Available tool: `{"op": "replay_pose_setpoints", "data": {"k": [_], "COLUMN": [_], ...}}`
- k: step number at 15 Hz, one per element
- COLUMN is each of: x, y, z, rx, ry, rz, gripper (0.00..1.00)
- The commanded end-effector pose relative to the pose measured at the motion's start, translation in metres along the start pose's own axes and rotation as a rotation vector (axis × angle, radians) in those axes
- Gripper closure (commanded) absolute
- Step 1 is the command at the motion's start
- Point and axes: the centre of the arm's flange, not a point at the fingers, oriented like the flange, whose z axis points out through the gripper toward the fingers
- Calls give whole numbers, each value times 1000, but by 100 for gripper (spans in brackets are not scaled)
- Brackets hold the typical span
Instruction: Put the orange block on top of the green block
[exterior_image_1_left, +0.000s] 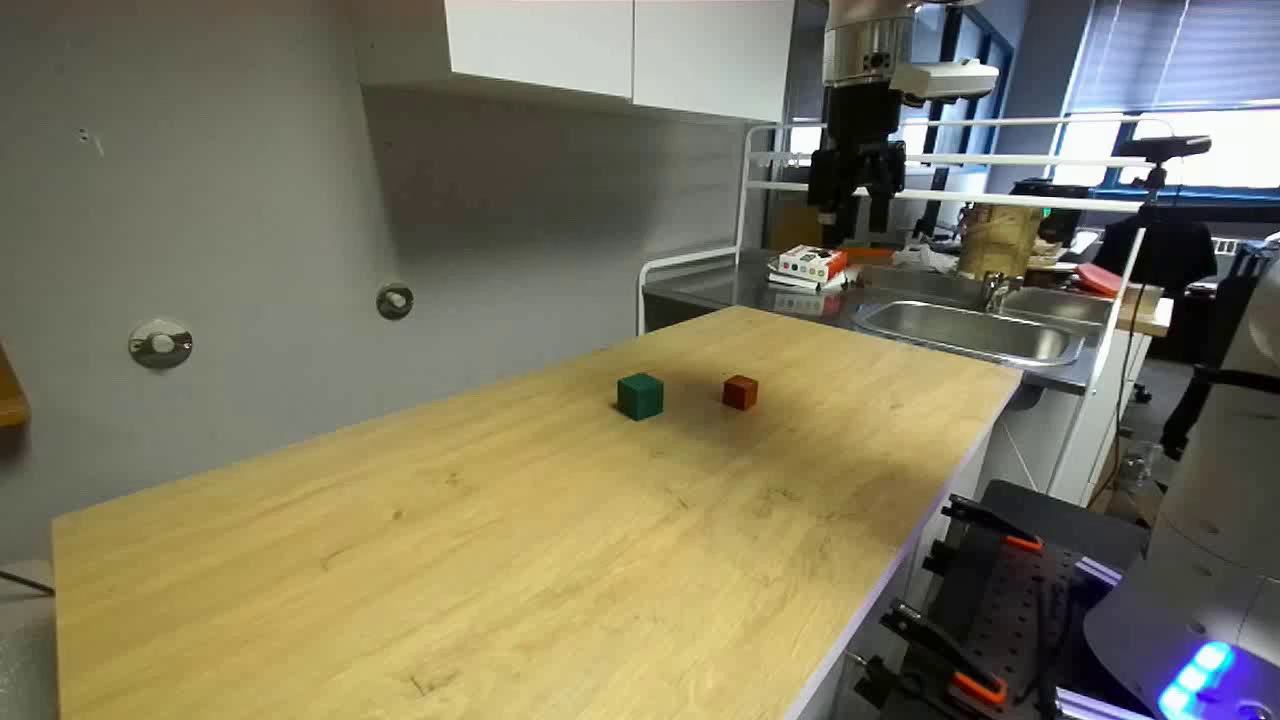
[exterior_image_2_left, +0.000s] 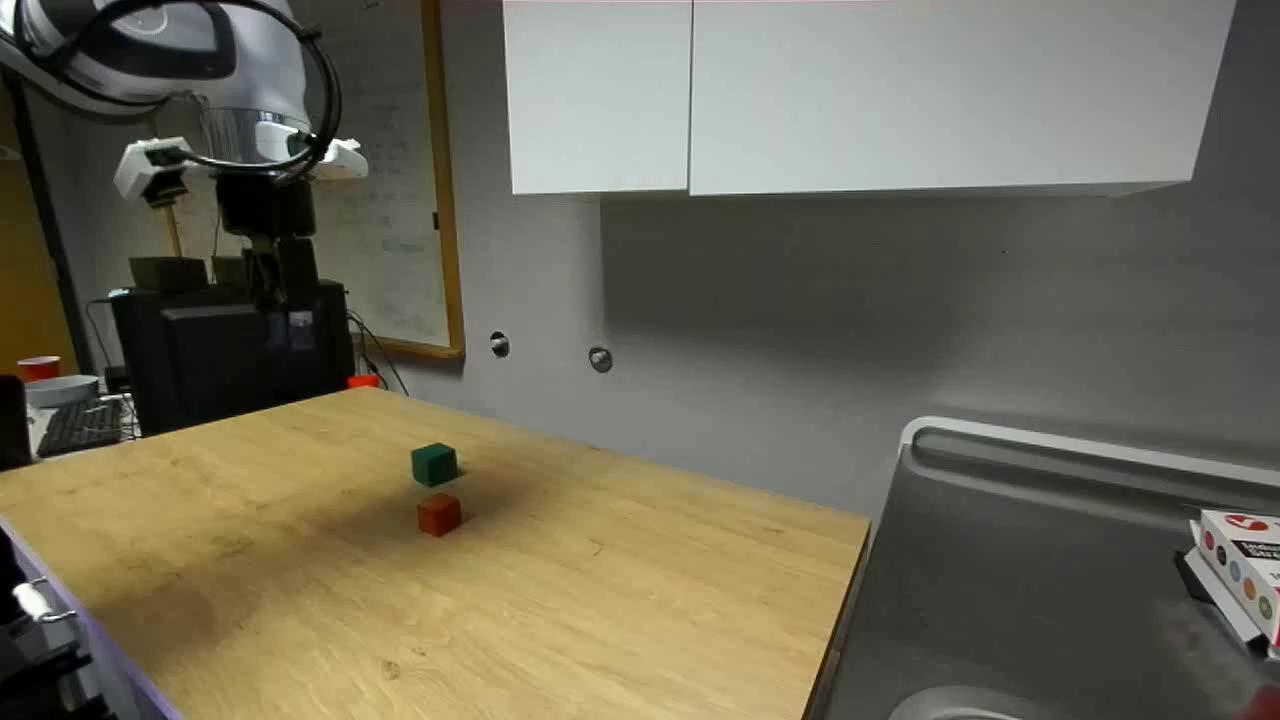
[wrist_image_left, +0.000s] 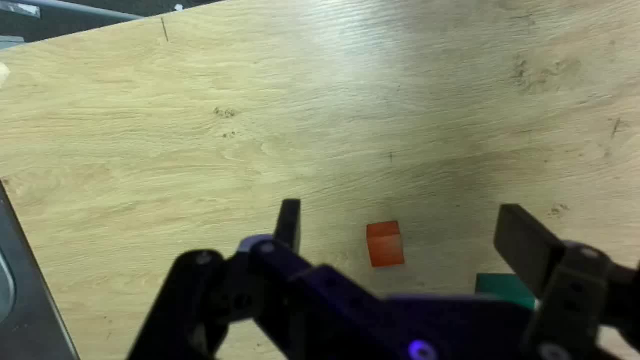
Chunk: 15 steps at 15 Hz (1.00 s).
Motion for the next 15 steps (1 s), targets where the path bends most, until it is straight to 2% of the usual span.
{"op": "replay_pose_setpoints", "data": {"k": [1, 12, 15], "x": [0, 0, 9], "y": [0, 0, 0], "z": [0, -1, 3], "rx": [0, 0, -10], "ry": [2, 4, 1], "rz": [0, 0, 21], "gripper": [0, 0, 0]}}
